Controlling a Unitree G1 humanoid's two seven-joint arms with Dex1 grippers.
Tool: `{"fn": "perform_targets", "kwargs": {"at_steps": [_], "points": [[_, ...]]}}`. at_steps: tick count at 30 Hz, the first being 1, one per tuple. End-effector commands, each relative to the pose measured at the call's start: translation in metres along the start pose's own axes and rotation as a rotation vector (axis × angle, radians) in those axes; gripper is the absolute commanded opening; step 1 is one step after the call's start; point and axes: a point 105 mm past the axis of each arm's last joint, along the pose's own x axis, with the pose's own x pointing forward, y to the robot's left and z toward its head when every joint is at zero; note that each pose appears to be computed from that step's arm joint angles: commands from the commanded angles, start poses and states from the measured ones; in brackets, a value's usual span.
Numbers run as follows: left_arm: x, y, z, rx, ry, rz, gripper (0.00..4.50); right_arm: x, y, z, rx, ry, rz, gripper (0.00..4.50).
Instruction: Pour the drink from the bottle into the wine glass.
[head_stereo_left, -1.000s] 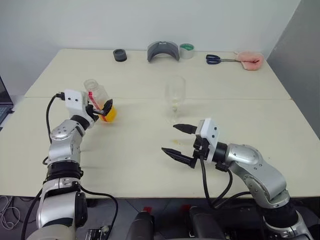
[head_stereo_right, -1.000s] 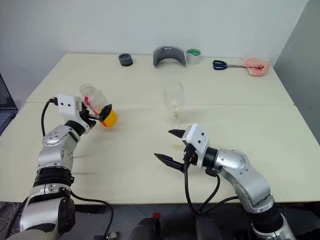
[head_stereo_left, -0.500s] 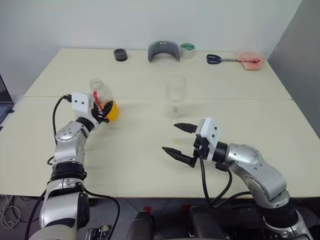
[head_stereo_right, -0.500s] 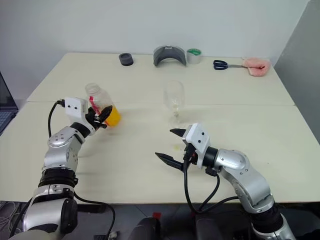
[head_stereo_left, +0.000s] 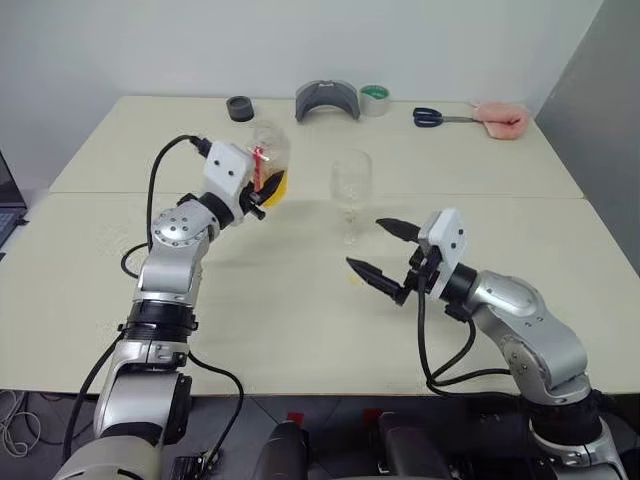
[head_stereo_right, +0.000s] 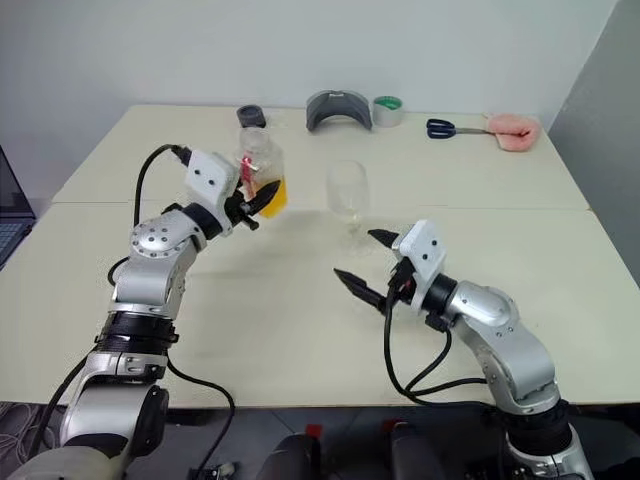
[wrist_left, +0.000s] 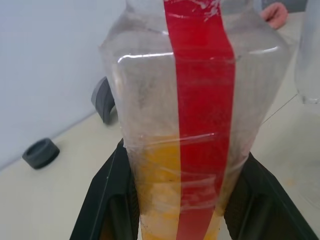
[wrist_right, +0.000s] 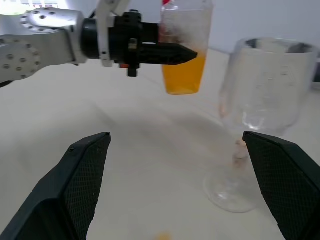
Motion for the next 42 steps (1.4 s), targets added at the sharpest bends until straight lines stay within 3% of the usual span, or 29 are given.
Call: {"fn": "perform_targets", "kwargs": {"at_steps": [1, 9, 23, 34, 42], "points": [[0.013, 0.003, 0.029, 0.141, -0.091, -0.004, 1.71, 0.001, -0.008, 0.023, -0.076, -0.114, -0.039, 4.5], [0.037, 0.002, 0.049, 0.39, -0.154, -0.016, 1.71, 0.002, -0.02, 0.02, -0.085, -0.114, -0.083, 4.5], [0.05, 0.008, 0.068, 0.659, -0.242, 0.041, 1.71, -0.004, -0.036, 0.021, -0.091, -0.092, -0.182, 4.5], [0.051, 0.012, 0.071, 0.8, -0.257, 0.078, 1.71, -0.011, -0.023, 0.035, -0.063, -0.16, -0.05, 4.5], [0.052, 0.012, 0.073, 0.857, -0.27, 0.086, 1.71, -0.023, -0.022, 0.037, -0.082, -0.102, 0.051, 4.5]]}}
